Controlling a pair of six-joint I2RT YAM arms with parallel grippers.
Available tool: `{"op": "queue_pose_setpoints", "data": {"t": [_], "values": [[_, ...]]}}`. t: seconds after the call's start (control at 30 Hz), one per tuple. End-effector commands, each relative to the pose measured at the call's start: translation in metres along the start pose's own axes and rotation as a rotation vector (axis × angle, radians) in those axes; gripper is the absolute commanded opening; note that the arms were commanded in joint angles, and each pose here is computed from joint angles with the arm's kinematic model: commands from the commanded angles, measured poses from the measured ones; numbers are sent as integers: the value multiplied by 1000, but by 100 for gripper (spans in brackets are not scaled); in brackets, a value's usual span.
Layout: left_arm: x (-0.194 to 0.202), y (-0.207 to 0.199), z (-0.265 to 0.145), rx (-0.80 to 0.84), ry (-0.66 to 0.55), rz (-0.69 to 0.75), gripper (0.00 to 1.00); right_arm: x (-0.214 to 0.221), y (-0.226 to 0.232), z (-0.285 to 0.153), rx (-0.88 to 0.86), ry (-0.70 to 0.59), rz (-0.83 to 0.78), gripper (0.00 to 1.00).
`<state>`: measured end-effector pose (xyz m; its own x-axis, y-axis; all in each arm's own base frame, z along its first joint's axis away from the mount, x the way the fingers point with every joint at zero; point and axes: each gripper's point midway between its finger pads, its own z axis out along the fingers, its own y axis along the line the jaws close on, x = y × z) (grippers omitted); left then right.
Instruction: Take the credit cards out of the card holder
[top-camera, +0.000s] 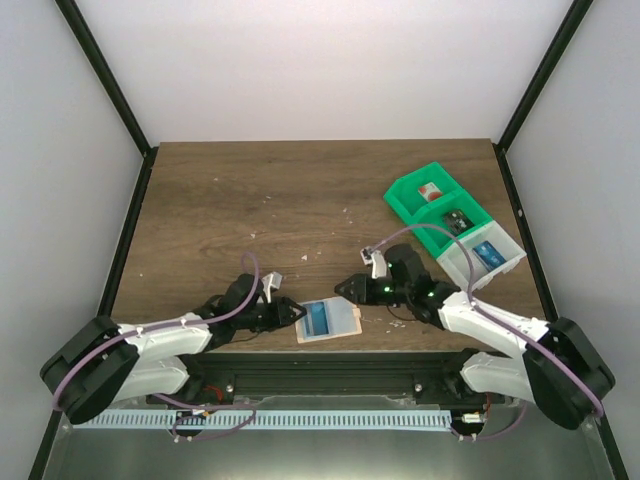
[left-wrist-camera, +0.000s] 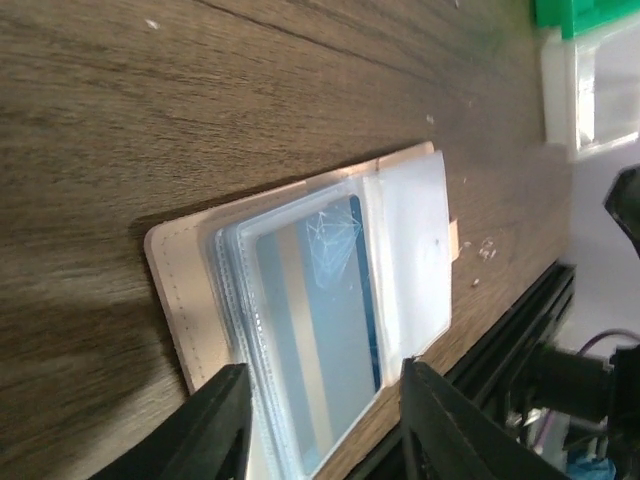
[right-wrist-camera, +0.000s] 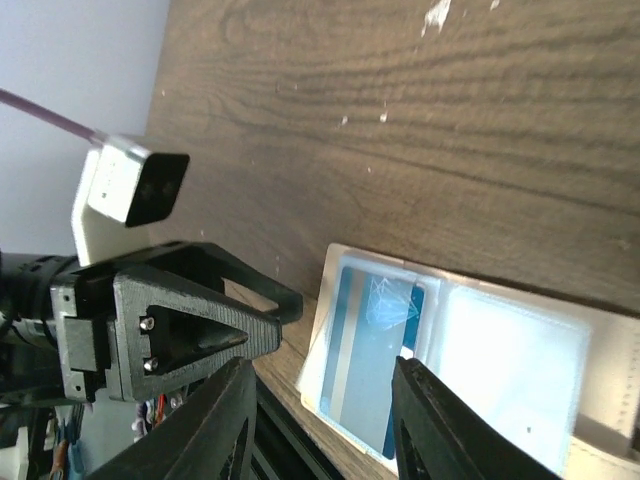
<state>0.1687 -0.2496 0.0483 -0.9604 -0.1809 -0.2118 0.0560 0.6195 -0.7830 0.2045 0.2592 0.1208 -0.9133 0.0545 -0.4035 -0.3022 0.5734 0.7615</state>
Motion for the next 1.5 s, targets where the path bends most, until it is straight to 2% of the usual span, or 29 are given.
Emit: {"op": "queue_pose_setpoints", "data": {"t": [0.0,0.17,0.53,0.7,1.47], "values": [[-1,-8,0,30,7,18,34,5,5,14,4,12,-6,39],[6,-17,8,83,66,44,0,22,0,28,10,67,1,38],[11,-5,20,51,96,54,0,45,-3,47,11,144,5,36],[13,14,23,-30,106,85,0,57,-7,56,27,185,6,35],[23,20,23,-11,128,51,0,72,-35,70,86,209,31,28]]}}
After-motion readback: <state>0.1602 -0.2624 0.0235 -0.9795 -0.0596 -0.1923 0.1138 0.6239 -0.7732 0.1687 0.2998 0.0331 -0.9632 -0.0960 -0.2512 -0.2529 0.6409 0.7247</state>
